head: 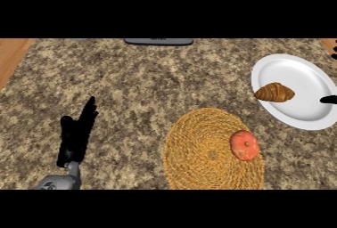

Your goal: Pick the croissant from the placemat and place it in the plate

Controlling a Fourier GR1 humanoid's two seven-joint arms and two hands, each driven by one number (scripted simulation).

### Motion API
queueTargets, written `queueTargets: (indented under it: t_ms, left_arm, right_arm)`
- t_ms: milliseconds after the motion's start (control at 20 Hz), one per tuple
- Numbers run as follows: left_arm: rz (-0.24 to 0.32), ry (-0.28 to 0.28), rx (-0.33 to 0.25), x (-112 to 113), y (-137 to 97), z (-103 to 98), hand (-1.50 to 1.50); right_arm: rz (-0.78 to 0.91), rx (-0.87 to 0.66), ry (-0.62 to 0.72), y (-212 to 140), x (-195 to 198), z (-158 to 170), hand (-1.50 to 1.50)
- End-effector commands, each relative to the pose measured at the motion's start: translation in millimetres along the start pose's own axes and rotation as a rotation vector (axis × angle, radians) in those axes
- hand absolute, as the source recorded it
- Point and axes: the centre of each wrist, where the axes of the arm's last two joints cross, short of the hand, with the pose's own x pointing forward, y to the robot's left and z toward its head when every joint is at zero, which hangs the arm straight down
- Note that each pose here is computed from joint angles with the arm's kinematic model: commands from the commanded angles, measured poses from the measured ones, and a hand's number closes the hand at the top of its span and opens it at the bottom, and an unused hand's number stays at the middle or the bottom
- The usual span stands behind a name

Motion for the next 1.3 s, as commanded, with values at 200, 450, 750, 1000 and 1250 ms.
queueTargets:
  t_ms: [200,450,750,1000,1250]
  left_arm:
    - [-0.014,0.003,-0.002,3.2,-1.2,-0.3,0.0]
    - [-0.008,-0.002,-0.022,-7.6,0.4,-2.2,0.0]
    - [0.005,0.001,0.002,-1.1,-5.3,8.6,0.0]
    - [0.008,-0.006,0.003,-3.4,-0.7,-6.9,0.0]
    - [0.01,-0.009,-0.019,11.1,-10.8,-0.9,0.0]
  right_arm:
    - [-0.088,0.059,-0.076,1.1,-21.0,19.9,-1.5]
    - [-0.085,0.046,-0.102,8.0,-11.3,5.1,-1.5]
    - [-0.004,0.001,-0.034,17.0,-30.7,18.2,-1.5]
    - [0.031,-0.021,-0.011,11.1,-31.2,23.0,-1.5]
    - [0.069,-0.055,-0.002,11.0,-37.9,30.5,-1.5]
